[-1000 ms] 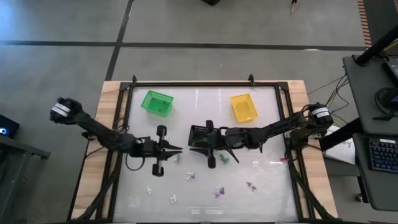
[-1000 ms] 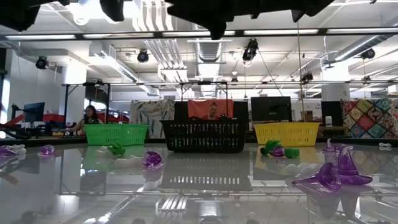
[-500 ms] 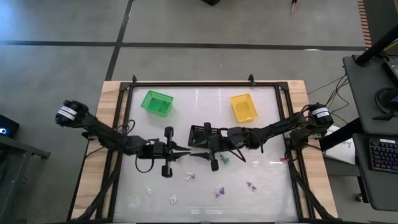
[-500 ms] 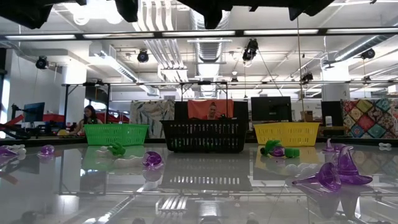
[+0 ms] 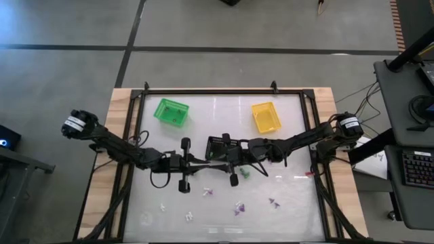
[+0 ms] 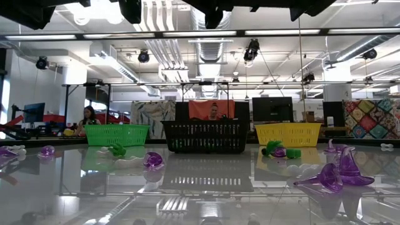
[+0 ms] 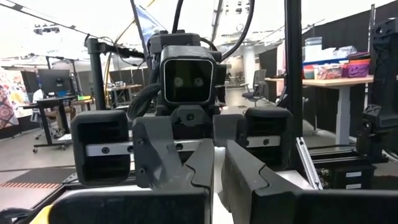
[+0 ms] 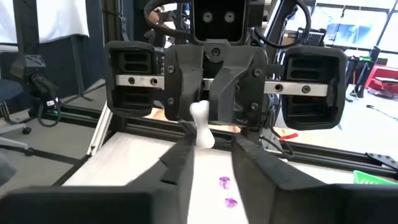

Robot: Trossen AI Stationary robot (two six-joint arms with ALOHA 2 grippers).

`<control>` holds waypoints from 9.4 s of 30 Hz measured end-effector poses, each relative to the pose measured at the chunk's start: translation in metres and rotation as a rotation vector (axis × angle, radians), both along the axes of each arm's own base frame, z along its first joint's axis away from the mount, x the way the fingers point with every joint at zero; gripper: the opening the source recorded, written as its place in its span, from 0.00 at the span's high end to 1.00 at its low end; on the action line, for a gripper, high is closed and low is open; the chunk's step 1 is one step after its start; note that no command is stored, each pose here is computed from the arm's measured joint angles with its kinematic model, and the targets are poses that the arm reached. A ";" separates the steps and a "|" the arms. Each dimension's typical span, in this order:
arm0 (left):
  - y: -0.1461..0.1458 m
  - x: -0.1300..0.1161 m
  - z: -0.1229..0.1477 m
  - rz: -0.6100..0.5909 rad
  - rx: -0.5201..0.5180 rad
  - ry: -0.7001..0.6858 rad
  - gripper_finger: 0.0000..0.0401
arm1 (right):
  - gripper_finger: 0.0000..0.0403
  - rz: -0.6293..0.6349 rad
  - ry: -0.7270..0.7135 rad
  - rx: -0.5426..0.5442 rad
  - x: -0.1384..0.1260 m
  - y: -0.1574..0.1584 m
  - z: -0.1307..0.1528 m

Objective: Sort Halloween decoration
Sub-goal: Put the white bone toy into the yellow bin, then put the white bone toy from the black bin into the yellow bin

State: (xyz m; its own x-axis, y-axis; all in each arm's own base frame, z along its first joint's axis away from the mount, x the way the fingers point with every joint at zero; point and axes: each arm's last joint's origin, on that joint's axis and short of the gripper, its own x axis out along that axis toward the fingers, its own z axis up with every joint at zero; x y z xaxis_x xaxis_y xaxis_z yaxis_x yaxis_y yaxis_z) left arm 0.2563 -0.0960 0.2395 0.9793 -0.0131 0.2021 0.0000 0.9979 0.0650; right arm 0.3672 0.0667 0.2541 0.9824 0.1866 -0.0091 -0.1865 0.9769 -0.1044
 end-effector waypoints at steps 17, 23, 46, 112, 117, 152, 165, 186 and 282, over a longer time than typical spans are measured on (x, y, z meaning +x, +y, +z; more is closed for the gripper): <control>0.001 0.000 -0.002 0.013 -0.021 0.018 0.77 | 0.97 -0.007 0.014 0.008 -0.001 -0.001 0.001; 0.003 -0.004 0.003 0.031 -0.026 0.021 0.61 | 0.97 -0.056 0.085 0.040 -0.001 -0.010 -0.004; 0.027 -0.050 0.030 0.173 0.000 0.211 0.55 | 0.98 -0.319 0.437 0.098 -0.016 -0.076 -0.021; 0.102 -0.121 0.072 0.521 0.166 0.129 0.55 | 0.98 0.012 1.012 -0.310 0.033 -0.118 -0.069; 0.102 -0.125 0.075 0.522 0.158 0.111 0.55 | 0.98 0.022 0.987 -0.335 0.036 -0.118 -0.072; 0.102 -0.125 0.072 0.523 0.173 0.143 0.55 | 0.79 0.082 0.952 -0.407 0.048 -0.118 -0.095; 0.102 -0.125 0.071 0.522 0.175 0.148 0.55 | 0.80 0.078 0.985 -0.392 0.044 -0.120 -0.098; 0.102 -0.125 0.071 0.522 0.176 0.152 0.55 | 0.82 0.051 0.993 -0.345 0.044 -0.120 -0.098; 0.106 -0.155 0.080 0.616 0.200 0.093 0.55 | 0.98 -0.819 1.148 0.602 0.062 -0.100 -0.078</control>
